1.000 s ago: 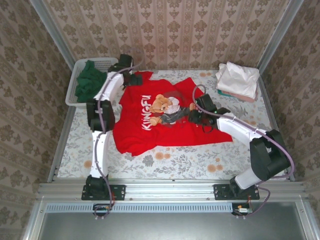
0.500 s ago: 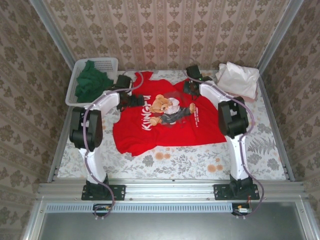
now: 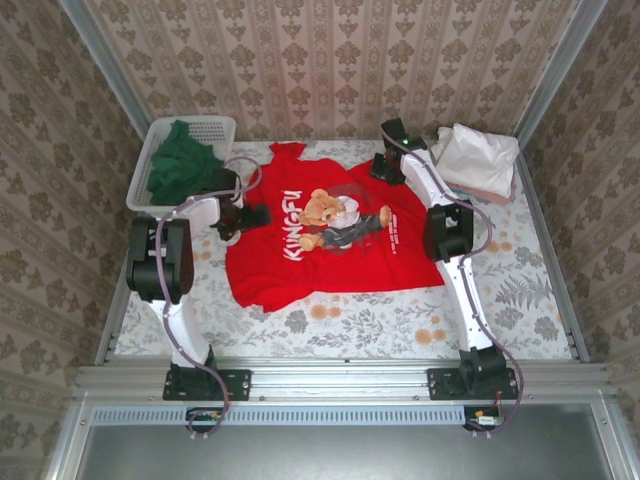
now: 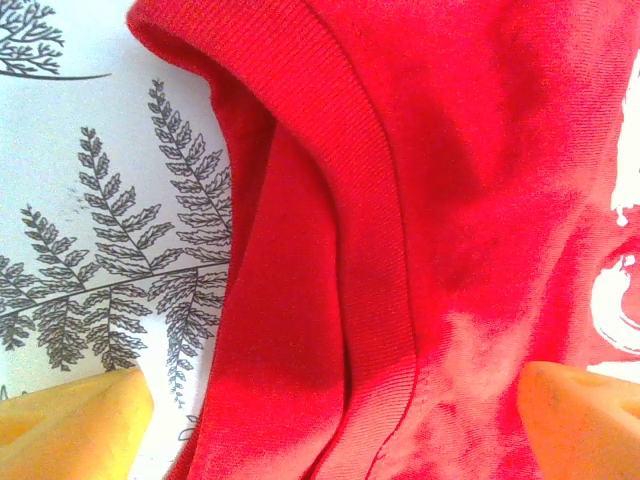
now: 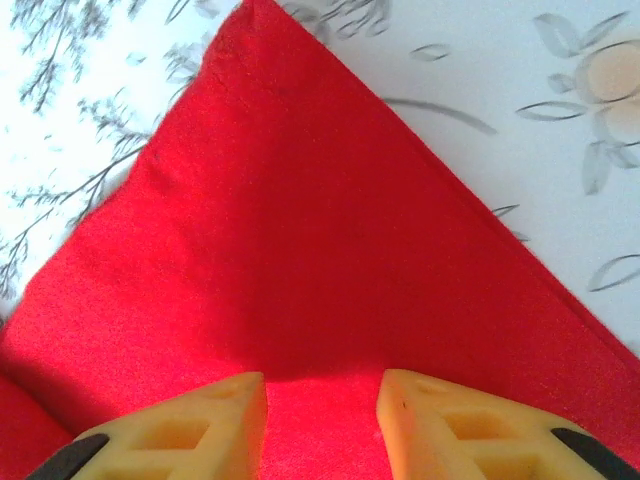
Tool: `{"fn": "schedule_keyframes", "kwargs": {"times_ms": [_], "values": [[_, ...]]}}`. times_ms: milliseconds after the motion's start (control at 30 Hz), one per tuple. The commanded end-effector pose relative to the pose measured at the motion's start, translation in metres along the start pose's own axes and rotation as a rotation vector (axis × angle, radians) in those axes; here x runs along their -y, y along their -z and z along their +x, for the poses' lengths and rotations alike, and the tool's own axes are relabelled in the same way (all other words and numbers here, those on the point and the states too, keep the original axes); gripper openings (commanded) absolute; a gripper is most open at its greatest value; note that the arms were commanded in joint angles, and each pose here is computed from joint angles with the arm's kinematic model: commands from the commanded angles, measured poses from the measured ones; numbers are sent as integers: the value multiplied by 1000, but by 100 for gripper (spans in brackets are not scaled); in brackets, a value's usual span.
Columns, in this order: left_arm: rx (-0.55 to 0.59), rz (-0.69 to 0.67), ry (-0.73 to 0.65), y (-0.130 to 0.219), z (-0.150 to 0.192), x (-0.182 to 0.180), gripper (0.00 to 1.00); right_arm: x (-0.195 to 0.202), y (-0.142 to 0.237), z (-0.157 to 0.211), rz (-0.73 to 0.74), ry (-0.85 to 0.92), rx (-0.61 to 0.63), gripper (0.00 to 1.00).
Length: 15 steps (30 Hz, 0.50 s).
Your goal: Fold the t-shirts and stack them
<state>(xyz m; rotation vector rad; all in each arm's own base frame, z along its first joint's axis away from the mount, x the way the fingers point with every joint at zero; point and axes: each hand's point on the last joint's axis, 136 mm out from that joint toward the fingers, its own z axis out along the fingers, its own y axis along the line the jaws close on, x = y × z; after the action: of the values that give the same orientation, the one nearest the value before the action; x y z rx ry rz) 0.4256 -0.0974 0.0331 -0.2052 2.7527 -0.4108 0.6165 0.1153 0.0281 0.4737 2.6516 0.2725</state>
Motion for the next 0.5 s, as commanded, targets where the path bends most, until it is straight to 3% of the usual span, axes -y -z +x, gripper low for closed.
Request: {"fn": "schedule_keyframes", "kwargs": {"times_ms": [0,200,333,467], "values": [[-54,-20,33,-5,16,-17,96,65,0,5,164,-132,-50,39],[-48,-13,25,-2,13,-16,97,103,13,-15,220,-209,3,40],[-20,34,2,9,6,2,98,59,34,-27,64,-146,27,41],[72,50,-66,50,-4,30,100,15,91,-39,7,-35,110,48]]}}
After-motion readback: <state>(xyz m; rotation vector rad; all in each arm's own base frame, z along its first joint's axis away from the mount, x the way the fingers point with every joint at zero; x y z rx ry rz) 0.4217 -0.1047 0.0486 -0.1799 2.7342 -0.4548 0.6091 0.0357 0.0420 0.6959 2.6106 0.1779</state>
